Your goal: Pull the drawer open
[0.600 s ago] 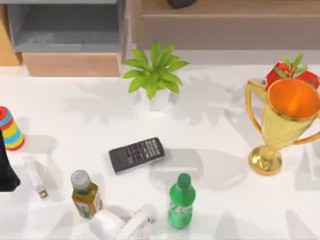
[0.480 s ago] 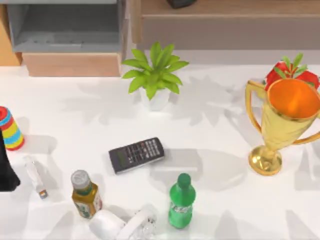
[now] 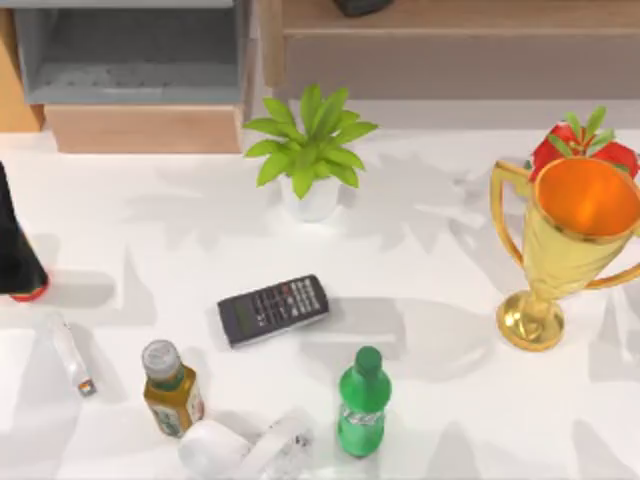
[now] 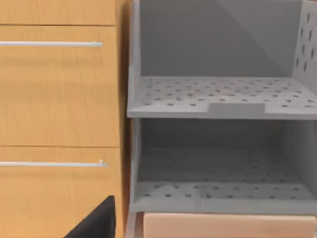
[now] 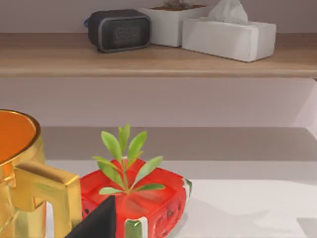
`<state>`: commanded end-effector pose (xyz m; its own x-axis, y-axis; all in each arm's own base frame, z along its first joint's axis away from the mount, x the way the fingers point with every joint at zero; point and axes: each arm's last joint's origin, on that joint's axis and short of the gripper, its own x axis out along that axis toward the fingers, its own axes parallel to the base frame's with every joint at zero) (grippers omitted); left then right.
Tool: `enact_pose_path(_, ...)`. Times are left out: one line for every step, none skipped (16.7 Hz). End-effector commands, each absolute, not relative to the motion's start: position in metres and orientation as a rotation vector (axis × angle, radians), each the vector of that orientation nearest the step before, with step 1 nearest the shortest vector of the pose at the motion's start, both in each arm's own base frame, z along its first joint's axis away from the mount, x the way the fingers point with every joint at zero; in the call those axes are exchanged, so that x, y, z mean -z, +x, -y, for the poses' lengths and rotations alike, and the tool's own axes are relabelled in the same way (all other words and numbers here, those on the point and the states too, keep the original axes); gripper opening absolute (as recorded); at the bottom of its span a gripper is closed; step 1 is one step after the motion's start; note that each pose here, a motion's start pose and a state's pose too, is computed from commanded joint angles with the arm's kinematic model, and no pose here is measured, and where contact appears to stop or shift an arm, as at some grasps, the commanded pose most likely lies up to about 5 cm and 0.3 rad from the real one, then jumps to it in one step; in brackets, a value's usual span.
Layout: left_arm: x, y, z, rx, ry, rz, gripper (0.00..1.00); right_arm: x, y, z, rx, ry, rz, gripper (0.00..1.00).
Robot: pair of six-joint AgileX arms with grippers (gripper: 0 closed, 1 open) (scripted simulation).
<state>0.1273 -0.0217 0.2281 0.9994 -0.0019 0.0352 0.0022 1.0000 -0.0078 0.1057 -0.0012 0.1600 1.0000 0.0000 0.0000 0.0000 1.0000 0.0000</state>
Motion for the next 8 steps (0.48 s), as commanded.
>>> enact_pose_path(-0.239, 0.136, 0.028, 0.002, -0.009, 0.032, 1.0, -0.16, 0.106, 0.001, 0.0, 0.0, 0.0, 1.0)
enact_pose_path(-0.249, 0.145, 0.035, 0.002, -0.009, 0.028, 1.0, -0.16, 0.106, 0.001, 0.0, 0.0, 0.0, 1.0)
enact_pose_path(-0.258, 0.155, 0.044, 0.002, -0.008, 0.023, 1.0, -0.16, 0.106, 0.001, 0.0, 0.0, 0.0, 1.0)
enact_pose_path(-0.265, 0.166, 0.053, 0.002, -0.008, 0.018, 1.0, -0.16, 0.106, 0.001, 0.0, 0.0, 0.0, 1.0)
enact_pose_path(-0.271, 0.176, 0.064, 0.002, -0.006, 0.013, 1.0, -0.16, 0.106, 0.001, 0.0, 0.0, 0.0, 1.0)
enact_pose_path(-0.276, 0.186, 0.075, 0.001, -0.004, 0.008, 1.0, -0.16, 0.106, 0.001, 0.0, 0.0, 0.0, 1.0)
enact_pose_path(-0.28, 0.196, 0.086, 0.001, -0.002, 0.004, 1.0, -0.16, 0.106, 0.001, 0.0, 0.0, 0.0, 1.0)
enact_pose_path(-0.282, 0.204, 0.097, 0.001, 0.0, 0.0, 1.0, -0.16, 0.106, 0.001, 0.0, 0.0, 0.0, 1.0)
